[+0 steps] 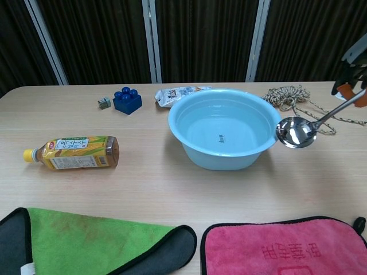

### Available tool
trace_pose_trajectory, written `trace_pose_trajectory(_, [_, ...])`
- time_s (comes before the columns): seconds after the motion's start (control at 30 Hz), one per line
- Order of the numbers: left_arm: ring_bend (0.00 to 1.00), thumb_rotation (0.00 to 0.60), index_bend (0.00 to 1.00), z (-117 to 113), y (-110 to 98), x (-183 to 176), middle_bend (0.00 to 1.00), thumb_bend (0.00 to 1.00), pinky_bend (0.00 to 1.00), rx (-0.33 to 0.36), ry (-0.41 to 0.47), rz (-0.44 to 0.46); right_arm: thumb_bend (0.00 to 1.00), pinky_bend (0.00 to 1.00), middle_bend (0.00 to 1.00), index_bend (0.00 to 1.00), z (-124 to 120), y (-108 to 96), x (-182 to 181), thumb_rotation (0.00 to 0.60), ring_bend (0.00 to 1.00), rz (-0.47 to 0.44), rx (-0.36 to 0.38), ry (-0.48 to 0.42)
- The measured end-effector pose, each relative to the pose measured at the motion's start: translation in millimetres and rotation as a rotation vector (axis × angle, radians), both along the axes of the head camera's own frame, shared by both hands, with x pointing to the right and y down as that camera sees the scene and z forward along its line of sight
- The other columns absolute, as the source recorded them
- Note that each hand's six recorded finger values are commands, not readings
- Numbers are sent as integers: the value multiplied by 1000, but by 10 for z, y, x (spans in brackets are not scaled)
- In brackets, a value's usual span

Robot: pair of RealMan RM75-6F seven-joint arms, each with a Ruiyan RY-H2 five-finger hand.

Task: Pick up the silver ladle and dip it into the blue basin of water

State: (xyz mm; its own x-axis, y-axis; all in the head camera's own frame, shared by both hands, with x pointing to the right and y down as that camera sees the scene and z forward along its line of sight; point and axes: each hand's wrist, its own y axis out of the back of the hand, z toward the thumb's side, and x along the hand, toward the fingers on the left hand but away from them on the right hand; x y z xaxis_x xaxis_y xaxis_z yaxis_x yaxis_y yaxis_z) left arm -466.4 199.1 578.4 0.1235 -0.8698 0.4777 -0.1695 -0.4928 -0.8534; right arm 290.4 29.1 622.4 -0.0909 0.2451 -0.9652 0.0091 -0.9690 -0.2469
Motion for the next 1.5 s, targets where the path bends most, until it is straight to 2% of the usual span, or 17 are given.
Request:
trace_pose_trajectory(0.5, [0, 562, 83, 48, -66, -83, 0, 376, 0, -15, -5, -35, 486, 0, 30, 717, 45, -268, -408, 600, 0, 46, -21, -40])
trace_pose_trajectory(0.7, [0, 564, 84, 55, -84, -108, 0, 377, 0, -21, 3, -46, 488, 0, 31, 718, 151, -329, -593, 600, 0, 51, -36, -55])
trace_pose_trajectory(1.17, [0, 564, 87, 58, -101, -122, 0, 378, 0, -61, 65, -43, 487, 0, 31, 718, 686, -144, -962, 600, 0, 12, -96, -32])
trace_pose_trajectory(1.5, [0, 563, 88, -10, -107, -140, 0, 377, 0, -66, 117, -36, 487, 0, 31, 718, 806, -22, -1130, 600, 0, 4, -110, -28])
